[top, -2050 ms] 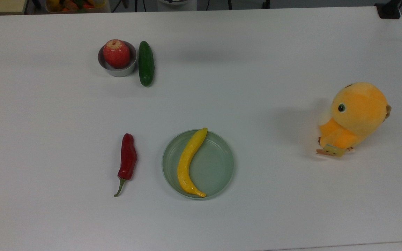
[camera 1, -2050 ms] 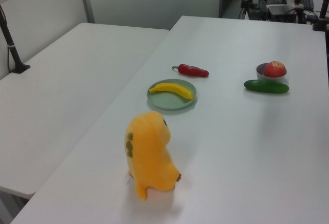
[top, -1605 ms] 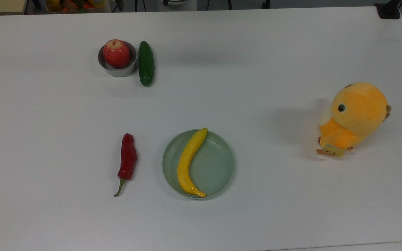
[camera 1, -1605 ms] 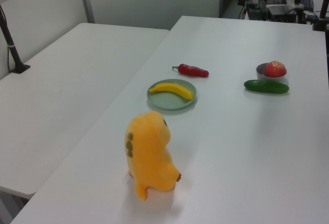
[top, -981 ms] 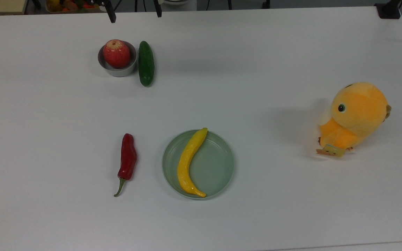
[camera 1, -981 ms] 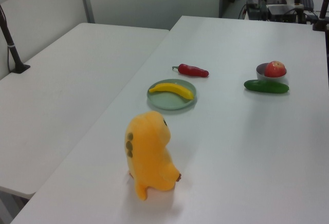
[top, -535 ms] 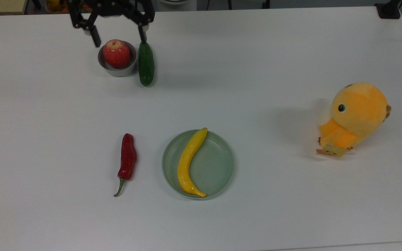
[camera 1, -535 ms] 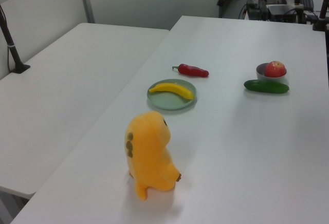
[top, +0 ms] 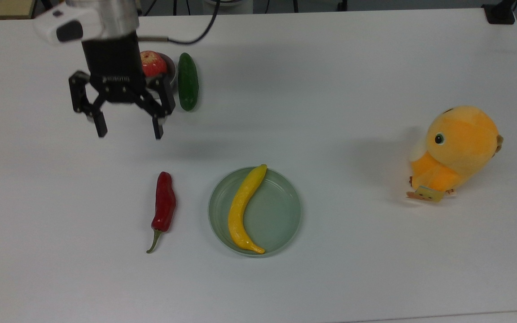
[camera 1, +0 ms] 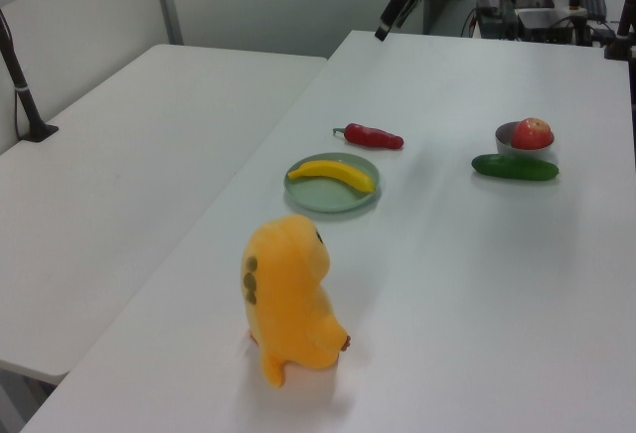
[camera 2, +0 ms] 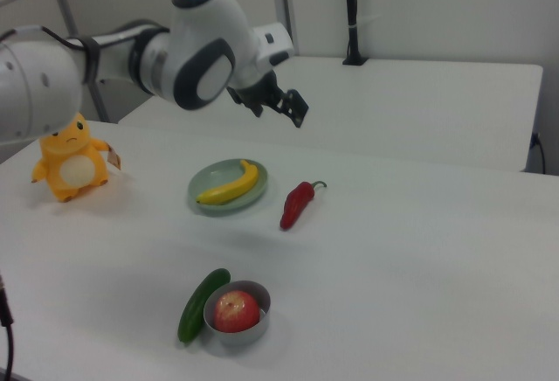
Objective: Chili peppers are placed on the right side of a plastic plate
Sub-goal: 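Move the open gripper down over the red chili pepper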
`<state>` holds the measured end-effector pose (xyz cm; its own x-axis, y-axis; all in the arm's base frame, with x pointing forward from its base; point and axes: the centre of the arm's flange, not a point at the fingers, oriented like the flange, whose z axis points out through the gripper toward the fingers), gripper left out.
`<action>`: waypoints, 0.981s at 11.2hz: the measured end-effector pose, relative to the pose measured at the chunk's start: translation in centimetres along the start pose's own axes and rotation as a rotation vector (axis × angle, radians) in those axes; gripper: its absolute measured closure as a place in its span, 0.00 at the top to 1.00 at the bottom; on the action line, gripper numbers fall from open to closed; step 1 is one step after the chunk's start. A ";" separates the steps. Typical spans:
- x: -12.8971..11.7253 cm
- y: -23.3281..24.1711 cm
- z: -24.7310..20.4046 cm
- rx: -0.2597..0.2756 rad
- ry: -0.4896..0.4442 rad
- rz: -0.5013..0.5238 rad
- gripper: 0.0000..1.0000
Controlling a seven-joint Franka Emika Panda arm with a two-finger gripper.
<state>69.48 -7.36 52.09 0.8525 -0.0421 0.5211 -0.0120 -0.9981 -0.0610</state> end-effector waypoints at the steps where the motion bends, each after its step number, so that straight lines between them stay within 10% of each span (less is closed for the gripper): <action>1: -0.3 0.3 2.1 -0.007 0.012 0.003 1.00; 11: -4.9 0.8 16.0 -0.046 -0.003 -0.027 1.00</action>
<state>73.69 -7.18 35.90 0.8543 -0.0155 0.5196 -0.0132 -0.9999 -0.0081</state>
